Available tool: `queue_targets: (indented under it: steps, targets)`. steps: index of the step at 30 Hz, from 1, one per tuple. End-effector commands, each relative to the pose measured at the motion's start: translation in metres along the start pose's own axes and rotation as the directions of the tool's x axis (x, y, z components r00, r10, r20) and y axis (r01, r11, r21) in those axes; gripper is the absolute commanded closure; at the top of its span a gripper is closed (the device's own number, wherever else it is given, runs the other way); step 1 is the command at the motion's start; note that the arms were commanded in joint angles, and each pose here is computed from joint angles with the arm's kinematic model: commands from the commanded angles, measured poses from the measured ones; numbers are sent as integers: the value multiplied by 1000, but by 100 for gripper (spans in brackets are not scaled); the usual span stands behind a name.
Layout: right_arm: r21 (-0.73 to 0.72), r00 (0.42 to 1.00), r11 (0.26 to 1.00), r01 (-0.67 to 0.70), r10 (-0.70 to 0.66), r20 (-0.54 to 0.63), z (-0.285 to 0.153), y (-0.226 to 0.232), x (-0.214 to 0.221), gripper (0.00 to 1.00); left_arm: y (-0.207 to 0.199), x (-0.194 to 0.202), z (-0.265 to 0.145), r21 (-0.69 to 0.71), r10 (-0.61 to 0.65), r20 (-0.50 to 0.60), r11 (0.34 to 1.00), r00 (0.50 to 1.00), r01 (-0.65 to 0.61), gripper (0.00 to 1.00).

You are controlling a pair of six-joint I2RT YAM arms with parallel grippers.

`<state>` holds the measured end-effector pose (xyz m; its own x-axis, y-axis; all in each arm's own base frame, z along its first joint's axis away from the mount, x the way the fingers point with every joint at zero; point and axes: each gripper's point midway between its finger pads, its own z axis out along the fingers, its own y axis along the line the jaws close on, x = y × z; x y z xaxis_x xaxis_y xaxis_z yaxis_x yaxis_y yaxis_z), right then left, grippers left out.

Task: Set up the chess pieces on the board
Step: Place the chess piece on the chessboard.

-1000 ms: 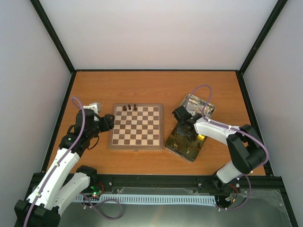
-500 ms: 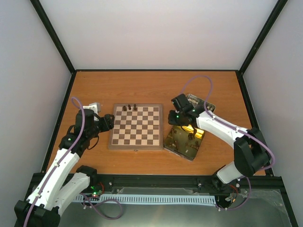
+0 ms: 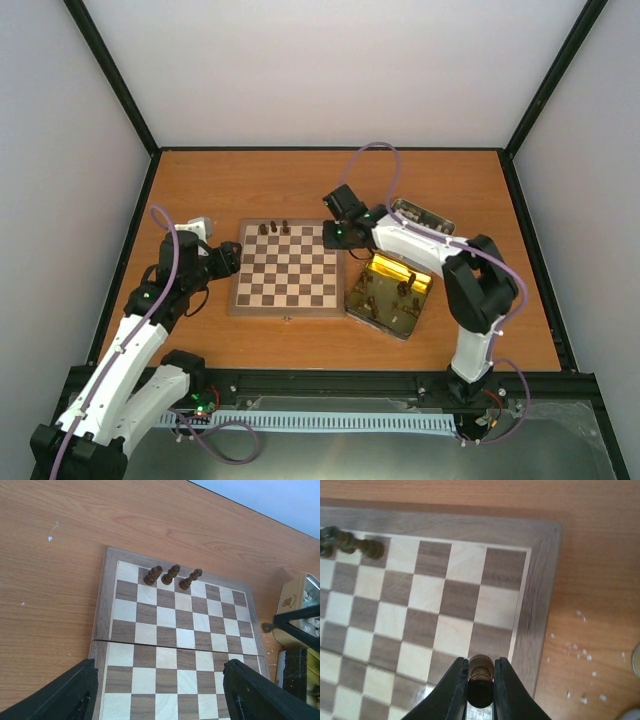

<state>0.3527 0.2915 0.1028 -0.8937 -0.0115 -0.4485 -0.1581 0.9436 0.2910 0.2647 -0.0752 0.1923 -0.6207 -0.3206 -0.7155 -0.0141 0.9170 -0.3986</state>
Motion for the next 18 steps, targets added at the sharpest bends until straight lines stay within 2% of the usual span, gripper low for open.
queue_targets:
  steps: [1,10,18]
  targets:
    - [96,995,992,86,-91,45,20,0,-18,88,-2,-10,-4,7,13,40,1000,999,-13,30]
    - [188,987,971,145,-156,42,47,1,-26,88,-1,-10,-5,2,11,44,1000,999,-11,31]
    - [211,986,965,155,-163,20,50,-2,-21,86,-1,-10,-4,3,11,43,1000,999,-11,30]
